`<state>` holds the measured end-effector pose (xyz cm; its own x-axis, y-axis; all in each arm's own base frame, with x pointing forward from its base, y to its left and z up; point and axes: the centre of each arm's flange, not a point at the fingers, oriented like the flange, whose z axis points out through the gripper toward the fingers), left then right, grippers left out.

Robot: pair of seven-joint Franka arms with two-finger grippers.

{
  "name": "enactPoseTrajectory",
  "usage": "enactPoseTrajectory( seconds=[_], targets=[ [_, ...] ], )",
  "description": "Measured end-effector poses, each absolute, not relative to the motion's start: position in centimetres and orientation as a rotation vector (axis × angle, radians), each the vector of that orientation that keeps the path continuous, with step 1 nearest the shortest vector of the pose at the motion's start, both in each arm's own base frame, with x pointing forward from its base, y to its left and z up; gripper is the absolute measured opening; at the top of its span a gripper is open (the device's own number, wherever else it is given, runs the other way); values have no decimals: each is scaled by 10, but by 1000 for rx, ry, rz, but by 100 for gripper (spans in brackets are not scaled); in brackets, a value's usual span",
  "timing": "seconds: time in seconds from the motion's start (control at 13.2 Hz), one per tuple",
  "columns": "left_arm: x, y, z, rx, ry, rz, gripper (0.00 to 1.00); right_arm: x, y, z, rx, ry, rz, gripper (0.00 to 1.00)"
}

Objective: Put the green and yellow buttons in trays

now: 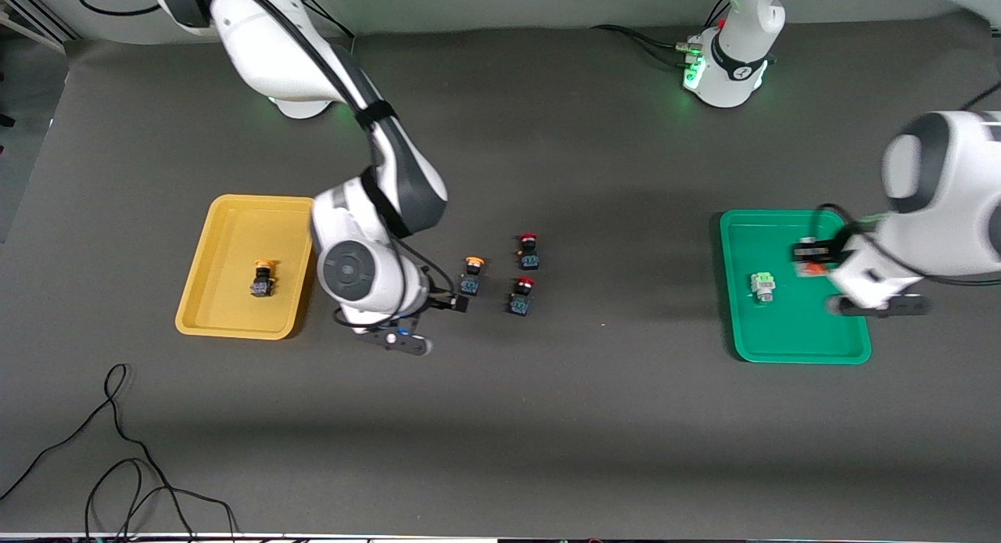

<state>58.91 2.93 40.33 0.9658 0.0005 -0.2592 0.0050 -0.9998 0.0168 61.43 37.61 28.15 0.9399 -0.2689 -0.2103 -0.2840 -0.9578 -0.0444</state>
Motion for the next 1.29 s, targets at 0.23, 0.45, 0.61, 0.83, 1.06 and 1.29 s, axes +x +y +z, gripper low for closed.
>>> enactPoseTrajectory(
  seconds=[0.23,0.45,0.61,0.83,1.06,1.29],
  targets=[
    [578,78,360,3127,-14,-319,41,601,398,238,-3048,410,323,100],
    [552,86,293,3159,-43,-226,41,590,405,199,-3063,424,324,100],
    [536,89,255,3168,-58,-174,41,581,406,176,-3037,453,348,100],
    [530,98,214,3175,-80,-126,41,571,409,160,-3030,460,384,99],
    [528,104,189,3168,-77,-127,46,569,411,159,-3028,456,390,83],
    [534,103,195,3172,-89,-108,63,572,411,166,-3022,452,380,46]
  ],
)
